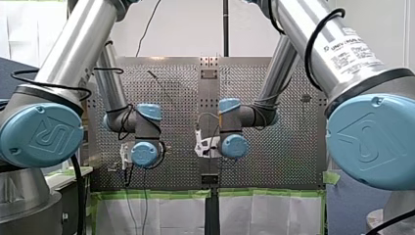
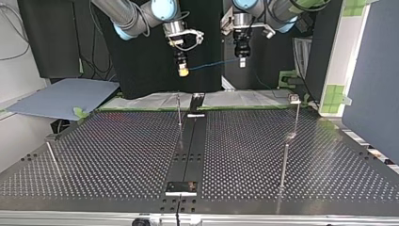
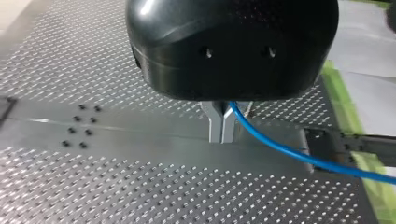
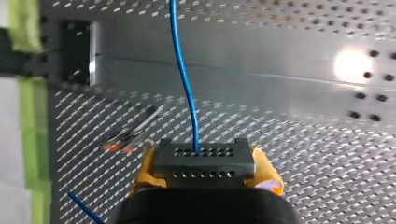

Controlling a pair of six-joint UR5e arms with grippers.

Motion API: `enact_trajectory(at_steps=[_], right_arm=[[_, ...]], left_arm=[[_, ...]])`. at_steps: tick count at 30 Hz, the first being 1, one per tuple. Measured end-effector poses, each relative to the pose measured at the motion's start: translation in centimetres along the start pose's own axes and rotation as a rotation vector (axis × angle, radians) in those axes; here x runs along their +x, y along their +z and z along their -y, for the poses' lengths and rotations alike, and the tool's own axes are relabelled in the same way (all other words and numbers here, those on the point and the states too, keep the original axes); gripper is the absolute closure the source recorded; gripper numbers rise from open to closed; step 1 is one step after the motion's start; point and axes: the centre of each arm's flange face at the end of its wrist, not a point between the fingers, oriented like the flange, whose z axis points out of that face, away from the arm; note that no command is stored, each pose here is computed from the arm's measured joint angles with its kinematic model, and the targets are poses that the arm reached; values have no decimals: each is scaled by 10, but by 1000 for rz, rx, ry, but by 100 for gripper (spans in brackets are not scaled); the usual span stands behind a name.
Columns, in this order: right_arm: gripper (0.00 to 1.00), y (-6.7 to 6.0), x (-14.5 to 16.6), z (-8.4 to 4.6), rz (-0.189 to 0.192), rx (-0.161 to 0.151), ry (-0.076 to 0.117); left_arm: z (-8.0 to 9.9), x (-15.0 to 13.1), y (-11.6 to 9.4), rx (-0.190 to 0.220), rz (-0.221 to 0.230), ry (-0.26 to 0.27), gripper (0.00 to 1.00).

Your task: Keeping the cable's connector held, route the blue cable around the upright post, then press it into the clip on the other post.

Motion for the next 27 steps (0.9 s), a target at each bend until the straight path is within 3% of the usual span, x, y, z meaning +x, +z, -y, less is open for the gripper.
enact_trajectory(at_steps=[10,16,27], right_arm=[[100,21,72,3,-79,58,96],[100,29,126,1,-136,79,114],[100,29,218,-8,-239,80,144]], left_arm=[[1,-46,24,-75,56,-53,100],[8,-88,45,-93,113,-90,100],[10,-164,72,-158,207,-149,100]])
